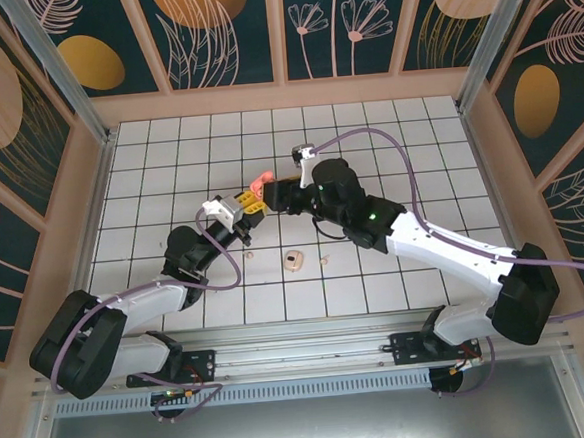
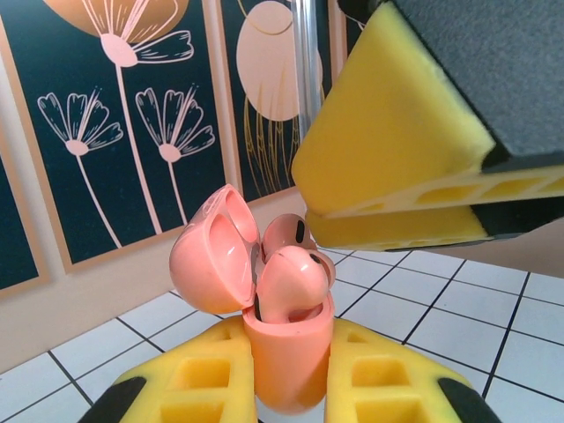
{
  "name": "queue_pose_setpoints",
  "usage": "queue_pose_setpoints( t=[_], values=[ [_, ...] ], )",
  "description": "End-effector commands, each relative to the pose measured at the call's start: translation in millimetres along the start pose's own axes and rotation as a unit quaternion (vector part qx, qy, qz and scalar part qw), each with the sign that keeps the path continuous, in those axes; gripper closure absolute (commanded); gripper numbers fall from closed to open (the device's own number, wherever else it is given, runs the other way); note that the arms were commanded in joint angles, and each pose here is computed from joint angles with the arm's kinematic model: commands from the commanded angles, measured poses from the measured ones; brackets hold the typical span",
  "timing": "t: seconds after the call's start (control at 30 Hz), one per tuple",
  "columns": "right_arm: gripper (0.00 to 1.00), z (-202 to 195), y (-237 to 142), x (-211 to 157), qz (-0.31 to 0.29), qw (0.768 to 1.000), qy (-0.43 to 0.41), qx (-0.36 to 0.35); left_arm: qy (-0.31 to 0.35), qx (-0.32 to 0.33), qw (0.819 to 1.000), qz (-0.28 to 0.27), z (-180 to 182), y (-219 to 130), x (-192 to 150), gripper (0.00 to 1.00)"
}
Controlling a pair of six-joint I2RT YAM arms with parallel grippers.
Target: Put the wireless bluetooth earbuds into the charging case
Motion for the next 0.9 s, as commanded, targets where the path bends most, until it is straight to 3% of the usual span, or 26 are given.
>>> queue_pose_setpoints(
  t=[0.0, 0.5, 0.87],
  values=[
    [0.35, -3, -6, 8, 0.000, 1.000, -0.005, -0.012, 0.019, -0.011, 0.999, -0.037, -2, 4, 21, 0.94],
    [0.31, -1, 7, 7, 0.010, 1.000, -0.002, 0.016, 0.018, -0.011, 0.999, -0.041, -1, 3, 24, 0.94],
    [0.32, -16, 12, 10, 0.002, 0.999, 0.011, -0.032, 0.018, -0.012, 0.999, -0.045, -2, 1, 26, 0.94]
  ],
)
Point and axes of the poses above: each hand's point on the last joint's axis, 136 mm out from that joint toward the fingers, its own y axis out along the fingers, its own z axis along the line the jaws close on, x = y × z, the point moved 5 cm from there along -y, back along the fingers
